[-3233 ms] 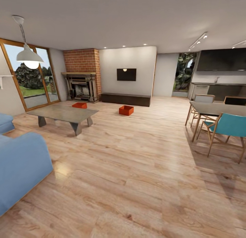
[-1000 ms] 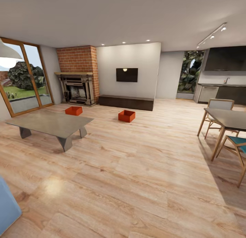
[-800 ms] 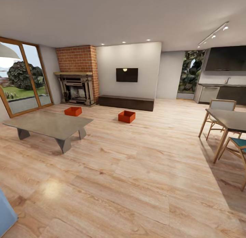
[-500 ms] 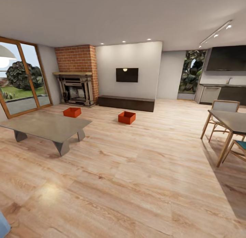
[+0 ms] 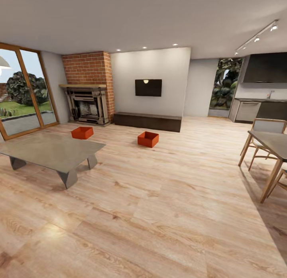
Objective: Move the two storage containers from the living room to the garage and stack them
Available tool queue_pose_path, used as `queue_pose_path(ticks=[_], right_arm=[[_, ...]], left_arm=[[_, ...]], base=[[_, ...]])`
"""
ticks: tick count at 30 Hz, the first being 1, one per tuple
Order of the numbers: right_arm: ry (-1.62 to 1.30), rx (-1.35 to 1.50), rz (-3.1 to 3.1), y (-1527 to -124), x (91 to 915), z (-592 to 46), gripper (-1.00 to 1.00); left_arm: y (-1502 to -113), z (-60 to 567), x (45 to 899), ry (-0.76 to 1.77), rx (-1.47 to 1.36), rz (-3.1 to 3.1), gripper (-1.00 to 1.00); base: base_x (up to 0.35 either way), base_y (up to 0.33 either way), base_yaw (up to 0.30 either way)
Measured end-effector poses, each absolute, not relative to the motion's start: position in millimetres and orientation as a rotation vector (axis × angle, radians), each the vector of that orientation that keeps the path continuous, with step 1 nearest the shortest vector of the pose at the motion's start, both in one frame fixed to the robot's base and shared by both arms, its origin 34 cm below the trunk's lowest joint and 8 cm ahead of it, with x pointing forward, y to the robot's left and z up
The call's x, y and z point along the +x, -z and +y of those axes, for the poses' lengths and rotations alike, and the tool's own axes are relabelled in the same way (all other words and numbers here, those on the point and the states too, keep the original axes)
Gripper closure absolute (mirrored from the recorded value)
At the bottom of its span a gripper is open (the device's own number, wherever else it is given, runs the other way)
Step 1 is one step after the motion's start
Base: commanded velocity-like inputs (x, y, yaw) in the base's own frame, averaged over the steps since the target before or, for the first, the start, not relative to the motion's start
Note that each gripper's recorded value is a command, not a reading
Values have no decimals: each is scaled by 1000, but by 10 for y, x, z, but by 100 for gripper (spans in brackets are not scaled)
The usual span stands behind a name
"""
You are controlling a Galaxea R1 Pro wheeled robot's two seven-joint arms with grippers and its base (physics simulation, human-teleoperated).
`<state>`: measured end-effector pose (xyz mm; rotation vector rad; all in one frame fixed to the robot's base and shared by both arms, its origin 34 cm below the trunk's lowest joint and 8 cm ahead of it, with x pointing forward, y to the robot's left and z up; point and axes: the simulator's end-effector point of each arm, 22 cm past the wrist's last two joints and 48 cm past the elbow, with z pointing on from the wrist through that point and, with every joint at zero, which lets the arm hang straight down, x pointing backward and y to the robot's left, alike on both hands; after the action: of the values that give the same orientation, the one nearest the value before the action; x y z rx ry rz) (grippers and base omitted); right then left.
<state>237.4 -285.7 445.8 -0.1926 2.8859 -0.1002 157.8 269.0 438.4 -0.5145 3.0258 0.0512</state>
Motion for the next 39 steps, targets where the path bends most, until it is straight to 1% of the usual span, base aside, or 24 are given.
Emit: queue_pose_path(ticks=[39], right_arm=[[100,-193,2886,-4458,2374,-2857,-100]], left_arm=[[-4384,2690,1576,-52,-515,3025,-100]], base=[[325,0,0]])
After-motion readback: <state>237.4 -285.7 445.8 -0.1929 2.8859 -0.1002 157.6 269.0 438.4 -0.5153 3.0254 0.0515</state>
